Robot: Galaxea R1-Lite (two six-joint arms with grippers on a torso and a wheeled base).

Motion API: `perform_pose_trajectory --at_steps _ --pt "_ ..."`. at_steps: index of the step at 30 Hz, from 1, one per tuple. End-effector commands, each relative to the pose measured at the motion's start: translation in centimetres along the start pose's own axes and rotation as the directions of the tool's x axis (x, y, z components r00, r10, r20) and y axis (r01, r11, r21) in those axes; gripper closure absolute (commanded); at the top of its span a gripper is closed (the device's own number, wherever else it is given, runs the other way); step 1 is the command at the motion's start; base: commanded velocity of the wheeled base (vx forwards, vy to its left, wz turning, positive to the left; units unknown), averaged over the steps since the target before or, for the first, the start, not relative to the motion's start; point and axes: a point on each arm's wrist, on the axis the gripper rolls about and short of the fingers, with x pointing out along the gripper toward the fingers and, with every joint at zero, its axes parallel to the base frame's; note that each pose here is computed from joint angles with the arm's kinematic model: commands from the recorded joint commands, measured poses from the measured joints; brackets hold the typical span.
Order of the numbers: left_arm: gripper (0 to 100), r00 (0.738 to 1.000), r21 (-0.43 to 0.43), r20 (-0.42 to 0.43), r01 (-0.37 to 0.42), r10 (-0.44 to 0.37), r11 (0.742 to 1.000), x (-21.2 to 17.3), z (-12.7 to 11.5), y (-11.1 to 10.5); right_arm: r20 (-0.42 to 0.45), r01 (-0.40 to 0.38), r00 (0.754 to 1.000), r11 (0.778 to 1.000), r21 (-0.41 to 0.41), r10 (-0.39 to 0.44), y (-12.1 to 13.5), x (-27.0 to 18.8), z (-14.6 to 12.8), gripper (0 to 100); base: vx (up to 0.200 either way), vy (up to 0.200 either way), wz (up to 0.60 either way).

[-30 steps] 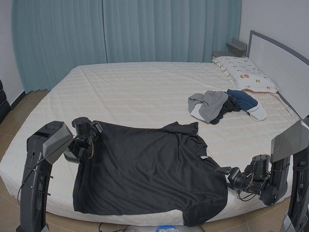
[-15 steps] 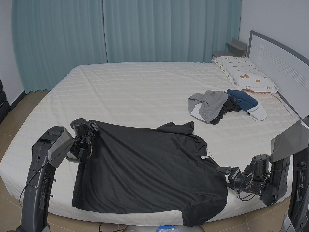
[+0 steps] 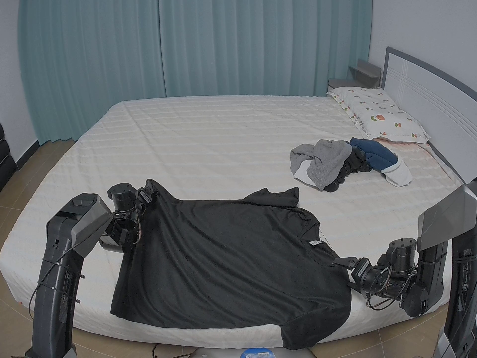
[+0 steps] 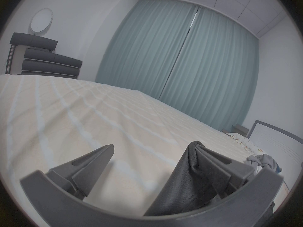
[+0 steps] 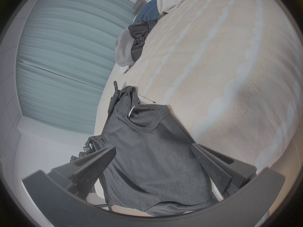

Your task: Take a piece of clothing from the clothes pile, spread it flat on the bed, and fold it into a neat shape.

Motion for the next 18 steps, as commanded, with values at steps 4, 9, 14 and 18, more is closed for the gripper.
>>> perform_pose_trajectory --at_steps 4,9,14,18 --pt "0 0.999 -0.002 -0.024 -0.033 0.033 0.999 -1.8 3.4 0.3 0.004 -0.005 1.0 1.0 -0.004 0.005 0.0 0.0 0.0 0 0.0 0.0 0.0" --pt "0 0.991 0.03 -0.114 -0.073 0.076 0.997 -2.6 3.5 0.5 0.003 -0.003 1.0 1.0 -0.003 0.003 0.0 0.0 0.0 0 0.0 0.0 0.0" --pt "0 0.965 0.016 -0.262 0.023 -0.018 1.0 -4.5 3.9 1.0 0.003 -0.003 1.0 1.0 -0.002 0.003 0.0 0.0 0.0 0 0.0 0.0 0.0" --pt "0 0.959 0.008 -0.283 0.026 -0.022 1.0 -4.9 4.5 1.6 0.003 -0.003 1.0 1.0 -0.003 0.003 0.0 0.0 0.0 0 0.0 0.0 0.0"
